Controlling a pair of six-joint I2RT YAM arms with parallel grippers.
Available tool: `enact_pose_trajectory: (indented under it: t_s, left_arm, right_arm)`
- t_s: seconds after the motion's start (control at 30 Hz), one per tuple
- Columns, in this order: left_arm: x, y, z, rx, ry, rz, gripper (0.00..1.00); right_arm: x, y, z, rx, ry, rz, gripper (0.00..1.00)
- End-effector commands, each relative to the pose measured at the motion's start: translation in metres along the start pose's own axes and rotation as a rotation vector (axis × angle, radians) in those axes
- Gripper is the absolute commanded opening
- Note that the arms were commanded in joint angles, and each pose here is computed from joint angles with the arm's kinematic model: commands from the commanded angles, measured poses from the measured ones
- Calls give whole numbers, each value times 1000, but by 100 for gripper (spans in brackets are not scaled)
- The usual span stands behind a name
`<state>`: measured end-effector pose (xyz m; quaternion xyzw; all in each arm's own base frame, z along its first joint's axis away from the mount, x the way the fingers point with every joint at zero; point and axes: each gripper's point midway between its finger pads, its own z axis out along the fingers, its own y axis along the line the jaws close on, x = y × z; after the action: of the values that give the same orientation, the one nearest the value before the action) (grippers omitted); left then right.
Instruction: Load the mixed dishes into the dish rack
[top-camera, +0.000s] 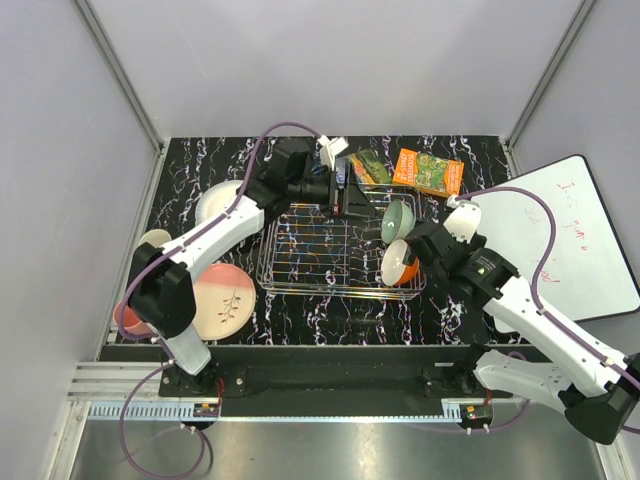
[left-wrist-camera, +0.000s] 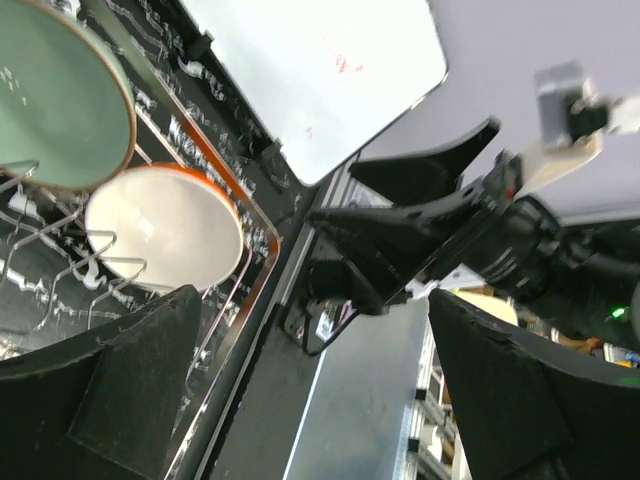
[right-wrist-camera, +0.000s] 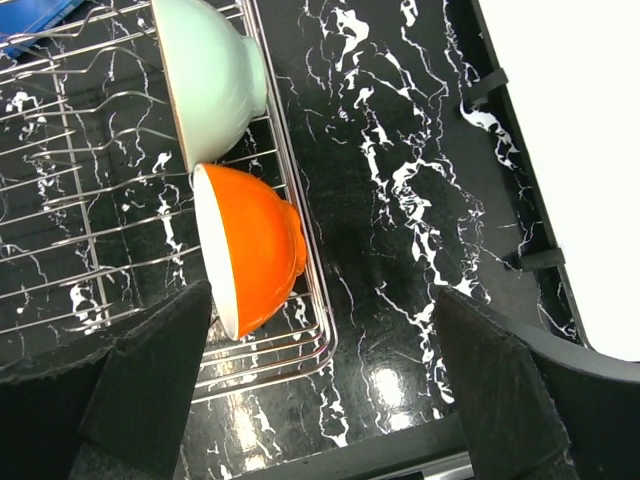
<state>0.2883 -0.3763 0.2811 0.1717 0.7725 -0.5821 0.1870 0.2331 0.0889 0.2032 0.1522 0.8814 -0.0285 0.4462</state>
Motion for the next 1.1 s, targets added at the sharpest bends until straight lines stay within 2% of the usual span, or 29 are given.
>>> enact_pose_trajectory:
  t_s: [0.0, 0.07, 0.1, 0.17, 0.23, 0.27, 0.3, 0.37, 0.43, 0.5, 0.57, 0.6, 0.63, 0.67, 0.73, 0.77, 0.83, 0.87, 0.9, 1.07]
  left_arm:
    - [1, 3, -20, -30, 6, 107, 99]
    - [-17, 13, -38, -104, -34, 224, 99]
    - [-21, 11, -50, -156, -16, 235, 99]
    - [-46, 39, -79, -329, -40, 329, 99]
    - [-65, 48, -111, -467, -45, 334, 99]
    - [-83, 65, -139, -574, -76, 368, 99]
    - [-94, 64, -157, -628, -87, 373, 99]
    - [-114, 81, -201, -772, -153, 364, 99]
    - [-119, 83, -223, -807, -192, 359, 99]
    - [-119, 94, -239, -818, -191, 366, 99]
    - [-118, 112, -254, -925, -161, 386, 98]
    - [-116, 122, -260, -978, -145, 386, 93]
    - [-114, 132, -268, -1035, -127, 390, 81]
    - [-108, 148, -281, -1128, -89, 391, 78]
    - [-95, 160, -293, -1201, -33, 404, 77]
    - [-75, 179, -297, -1236, 51, 409, 77]
    - [-57, 178, -308, -1271, 84, 465, 78]
    - [-33, 198, -310, -1294, 164, 492, 79]
    - [-26, 189, -319, -1318, 156, 541, 79]
    - [20, 208, -336, -1382, 282, 736, 82]
  right_arm:
    - [-5, 6, -2, -21, -8, 42, 100]
    - [-10, 5, -3, -7, -20, 24, 100]
    - [-15, 1, -4, 16, -36, 11, 100]
    - [-34, 2, -9, 17, -86, 1, 100]
    - [-54, 8, -18, -21, -141, 27, 100]
    - [-67, 19, -22, -74, -181, 95, 100]
    - [-70, 20, -28, -115, -193, 152, 100]
    - [-71, 44, -39, -273, -174, 204, 100]
    - [-61, 48, -40, -344, -171, 164, 100]
    - [-55, 45, -34, -328, -177, 148, 100]
    - [-48, 40, -28, -290, -156, 95, 93]
    - [-47, 43, -26, -278, -141, 74, 84]
    - [-46, 41, -24, -258, -135, 67, 81]
    - [-42, 34, -20, -215, -120, 47, 80]
    - [-41, 32, -18, -180, -108, 42, 84]
    - [-40, 28, -17, -165, -107, 37, 84]
    - [-41, 25, -19, -165, -114, 44, 86]
    - [-42, 23, -20, -162, -122, 47, 86]
    - [-42, 21, -21, -164, -130, 52, 86]
    - [-42, 19, -20, -160, -138, 51, 87]
